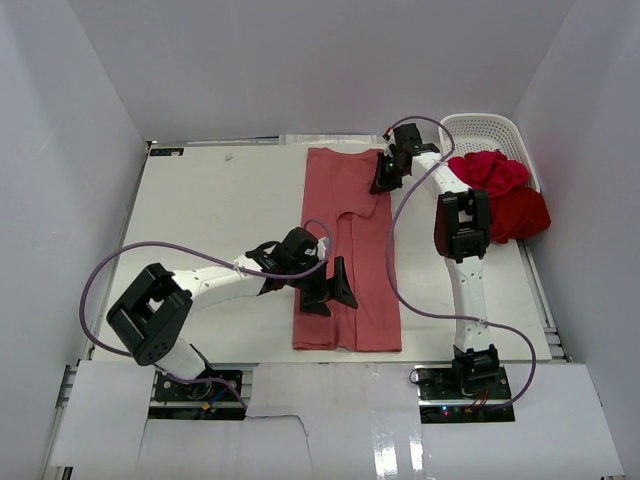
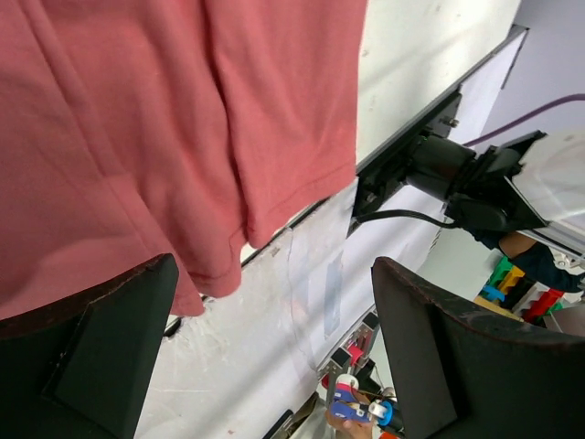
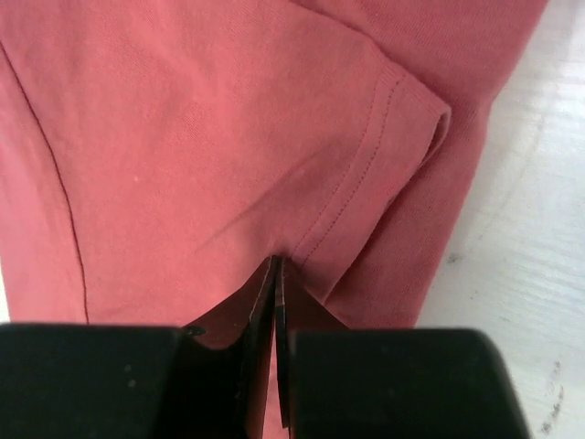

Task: Fold and stack the t-shirts
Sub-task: Rotate the tshirt 90 degrees, then grab the bottom of the folded rectangular tshirt with both arms

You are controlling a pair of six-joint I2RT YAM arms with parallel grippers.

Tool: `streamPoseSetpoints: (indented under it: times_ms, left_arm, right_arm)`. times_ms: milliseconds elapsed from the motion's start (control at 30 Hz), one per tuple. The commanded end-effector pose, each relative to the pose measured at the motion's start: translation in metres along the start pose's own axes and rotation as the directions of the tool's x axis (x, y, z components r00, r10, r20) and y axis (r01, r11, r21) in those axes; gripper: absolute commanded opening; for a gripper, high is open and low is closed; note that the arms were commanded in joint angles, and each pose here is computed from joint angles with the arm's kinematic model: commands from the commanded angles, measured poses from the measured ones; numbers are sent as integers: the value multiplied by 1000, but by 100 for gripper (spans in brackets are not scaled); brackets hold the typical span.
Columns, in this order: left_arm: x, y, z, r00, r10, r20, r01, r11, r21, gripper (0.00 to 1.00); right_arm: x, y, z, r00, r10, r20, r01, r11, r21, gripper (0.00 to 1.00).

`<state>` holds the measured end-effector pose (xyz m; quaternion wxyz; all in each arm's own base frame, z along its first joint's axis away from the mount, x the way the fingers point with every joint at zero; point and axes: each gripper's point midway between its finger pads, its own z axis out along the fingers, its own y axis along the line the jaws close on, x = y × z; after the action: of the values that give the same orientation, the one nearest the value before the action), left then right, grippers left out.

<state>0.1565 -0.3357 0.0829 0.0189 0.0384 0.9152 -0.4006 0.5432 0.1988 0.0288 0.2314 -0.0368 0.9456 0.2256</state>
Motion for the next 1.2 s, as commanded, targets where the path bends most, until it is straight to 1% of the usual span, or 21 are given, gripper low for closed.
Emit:
streamPoseSetpoints:
  times_ms: [0,100,333,433,467,533,567,600,700,767,833,867,900,933,967,1000,1033,1067,1100,1133,1167]
  left_arm:
    - [0,-24,-18,999,42,22,-43,998,51,98]
    - [1,-17,-18,999,36,22,-37,999,30,98]
    - [-3,-12,-20,999,36,30,-36,999,13,98]
    - [-14,-10,-29,997,34,70,-35,999,10,98]
    - [-19,-13,-36,994,42,97,-44,999,17,98]
    - [-36,-7,-48,988,31,149,-32,999,7,98]
    - [-42,-8,-53,985,32,168,-34,999,9,98]
    - [-54,-8,-66,979,37,202,-38,999,3,98]
    - [-77,-5,-88,964,42,264,-38,999,-19,98]
    - [-86,-6,-101,954,58,295,-51,998,-30,98]
    - [-100,0,-115,939,46,341,-37,999,-34,98]
    - [-104,3,-119,934,39,354,-29,999,-32,98]
    - [-113,11,-127,925,21,379,-9,999,-32,98]
    - [-118,14,-130,920,19,390,-9,1000,-28,98]
    - [-122,17,-133,915,18,403,-6,1000,-30,98]
    - [-132,23,-141,901,10,434,2,1000,-26,98]
    - [-136,24,-144,894,13,449,-3,1000,-22,98]
    - [-139,25,-146,890,10,456,-4,1000,-14,98]
    - [-148,27,-153,877,8,480,-3,1000,-11,98]
    - [-156,26,-156,865,17,502,-16,1000,-8,98]
    - [-165,30,-155,863,7,505,-3,1000,-9,98]
  right_arm:
    - [1,-2,22,1000,14,-6,-14,1000,-26,8]
    - [-2,-2,31,1000,23,-1,-23,999,-40,9]
    - [-26,3,31,997,29,75,-22,995,-92,11]
    - [-39,16,15,993,14,115,2,991,-132,22]
    - [-37,17,14,992,7,128,12,990,-143,31]
    - [-58,33,-15,978,-20,210,53,986,-156,42]
    - [-65,37,-23,970,-33,240,72,985,-157,54]
    - [-76,46,-41,960,-54,275,102,982,-161,55]
    - [-82,68,-77,955,-76,287,136,971,-195,55]
    - [-68,78,-90,963,-81,257,140,965,-221,55]
    - [-31,88,-102,978,-102,184,143,963,-226,55]
    - [-23,100,-124,972,-128,199,174,957,-231,55]
    - [-7,109,-124,971,-150,184,192,952,-237,55]
    - [33,101,-114,985,-137,103,158,959,-235,55]
    - [50,104,-117,986,-142,86,159,957,-244,54]
    - [60,125,-135,978,-174,114,200,938,-284,54]
    - [99,119,-128,985,-166,38,170,942,-291,53]
    - [108,128,-143,984,-172,51,179,935,-305,53]
    - [128,135,-144,982,-186,31,187,931,-314,52]
    - [156,129,-140,983,-182,-14,168,935,-312,52]
    - [164,135,-152,984,-180,-2,170,932,-321,52]
